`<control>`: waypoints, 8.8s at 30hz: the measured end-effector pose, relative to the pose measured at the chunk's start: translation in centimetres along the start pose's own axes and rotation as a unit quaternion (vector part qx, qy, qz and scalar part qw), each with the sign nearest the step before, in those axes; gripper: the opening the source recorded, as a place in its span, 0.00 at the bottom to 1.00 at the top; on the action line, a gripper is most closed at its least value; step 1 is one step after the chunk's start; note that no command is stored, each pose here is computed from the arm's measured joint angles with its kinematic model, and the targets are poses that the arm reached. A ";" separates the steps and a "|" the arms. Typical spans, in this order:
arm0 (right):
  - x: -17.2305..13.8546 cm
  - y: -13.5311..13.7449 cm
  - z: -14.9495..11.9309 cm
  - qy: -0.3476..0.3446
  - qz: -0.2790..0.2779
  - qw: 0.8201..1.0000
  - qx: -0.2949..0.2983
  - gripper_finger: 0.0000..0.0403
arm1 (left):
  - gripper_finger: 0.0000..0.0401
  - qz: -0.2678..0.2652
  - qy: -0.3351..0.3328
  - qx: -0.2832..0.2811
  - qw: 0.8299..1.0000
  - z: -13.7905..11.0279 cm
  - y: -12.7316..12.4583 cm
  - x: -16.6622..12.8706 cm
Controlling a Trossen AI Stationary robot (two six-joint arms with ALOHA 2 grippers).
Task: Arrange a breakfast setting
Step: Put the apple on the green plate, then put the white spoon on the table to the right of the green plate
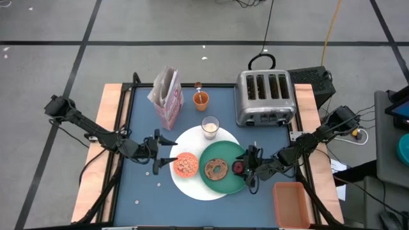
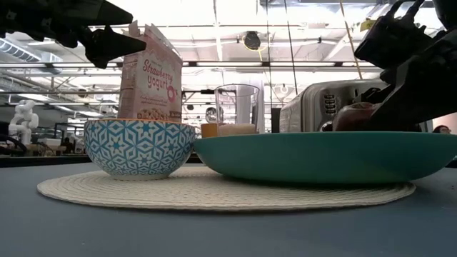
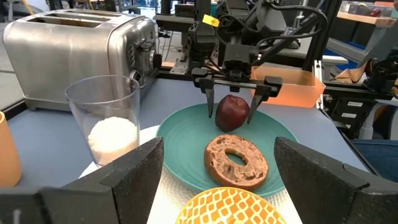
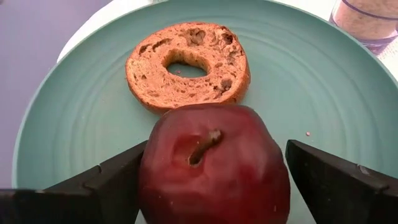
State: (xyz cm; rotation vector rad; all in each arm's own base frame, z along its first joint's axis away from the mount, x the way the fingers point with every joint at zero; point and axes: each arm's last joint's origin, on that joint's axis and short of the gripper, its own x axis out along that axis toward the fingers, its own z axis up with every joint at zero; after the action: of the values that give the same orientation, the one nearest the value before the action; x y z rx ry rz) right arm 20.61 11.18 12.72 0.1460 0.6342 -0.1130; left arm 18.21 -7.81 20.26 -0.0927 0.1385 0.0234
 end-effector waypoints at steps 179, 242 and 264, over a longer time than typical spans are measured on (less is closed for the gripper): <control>15.1 -27.4 18.7 -0.141 -0.257 0.931 0.218 0.89 | 0.77 0.001 0.004 0.009 1.000 -0.1 0.0 0.0; 15.1 -27.3 19.3 -0.172 -0.229 0.936 0.203 0.15 | 0.77 0.001 0.004 0.006 1.000 -0.1 0.0 0.0; 15.0 -27.3 19.3 -0.172 -0.230 0.937 0.199 0.02 | 0.77 0.001 0.004 0.001 1.000 -0.1 0.0 0.0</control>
State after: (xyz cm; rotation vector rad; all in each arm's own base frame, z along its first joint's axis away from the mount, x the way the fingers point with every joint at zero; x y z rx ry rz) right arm 39.78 -19.88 16.35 0.3591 0.2767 -0.7078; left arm 18.20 -7.79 20.18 -0.0902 0.1462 0.0247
